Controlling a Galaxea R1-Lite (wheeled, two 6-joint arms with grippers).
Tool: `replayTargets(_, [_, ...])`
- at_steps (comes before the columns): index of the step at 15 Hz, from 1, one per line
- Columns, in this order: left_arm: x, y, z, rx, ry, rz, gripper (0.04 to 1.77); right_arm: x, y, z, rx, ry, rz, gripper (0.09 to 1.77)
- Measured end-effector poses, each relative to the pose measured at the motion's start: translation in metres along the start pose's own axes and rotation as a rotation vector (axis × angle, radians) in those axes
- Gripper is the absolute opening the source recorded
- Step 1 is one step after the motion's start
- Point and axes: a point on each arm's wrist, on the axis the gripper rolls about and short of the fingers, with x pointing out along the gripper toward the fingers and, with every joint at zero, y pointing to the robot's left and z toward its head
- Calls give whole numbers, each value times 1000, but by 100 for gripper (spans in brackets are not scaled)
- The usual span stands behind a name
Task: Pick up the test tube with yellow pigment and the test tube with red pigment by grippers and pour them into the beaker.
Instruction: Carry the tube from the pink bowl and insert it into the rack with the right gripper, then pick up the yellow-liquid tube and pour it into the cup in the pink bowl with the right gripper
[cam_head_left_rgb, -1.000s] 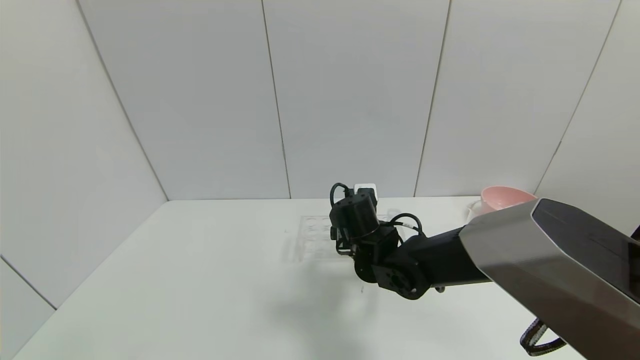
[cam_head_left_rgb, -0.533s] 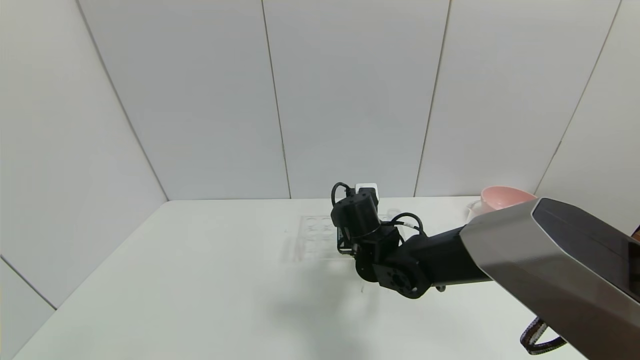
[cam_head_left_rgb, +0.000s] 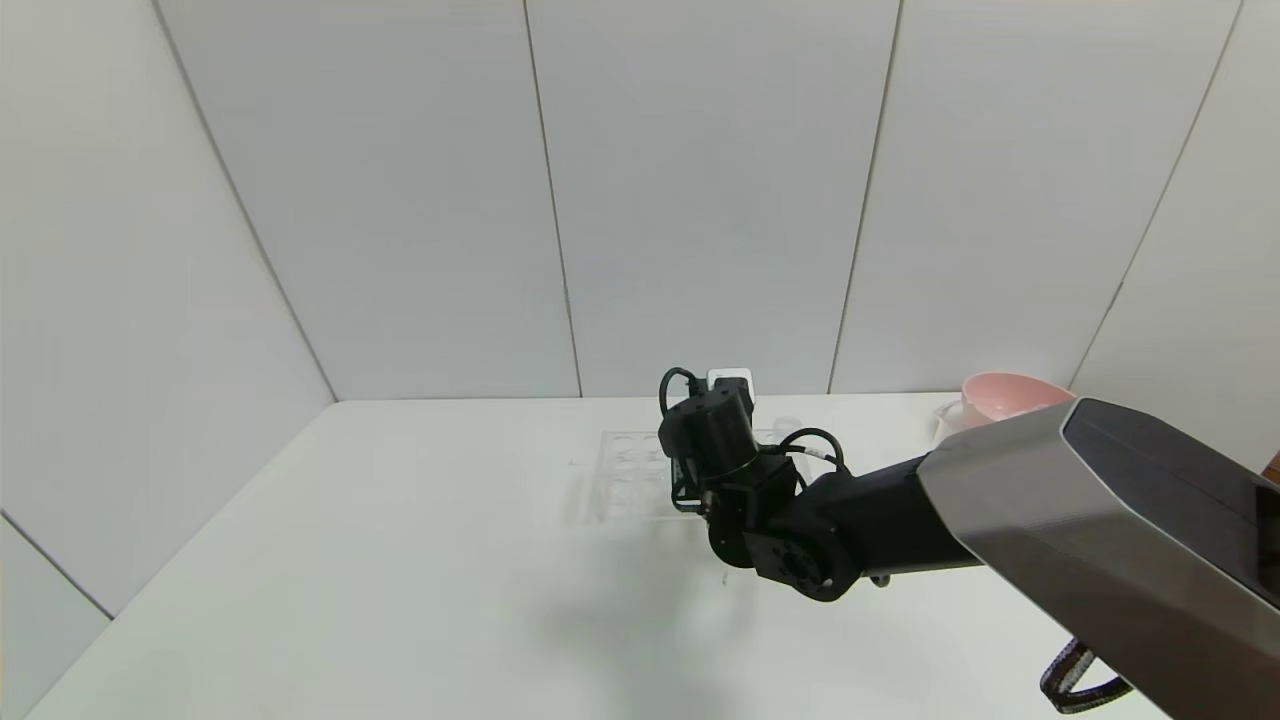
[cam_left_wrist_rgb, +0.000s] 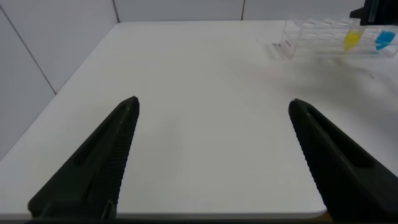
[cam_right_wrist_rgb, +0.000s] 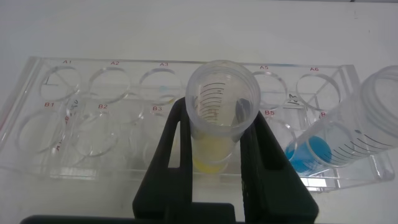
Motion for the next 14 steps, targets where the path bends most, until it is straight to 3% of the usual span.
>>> replayTargets(7, [0, 0, 0, 0, 0, 0, 172, -2, 0, 5, -12, -10, 3, 50])
replayTargets(14, [0, 0, 0, 0, 0, 0, 172, -23, -1, 37, -10, -72, 29, 50])
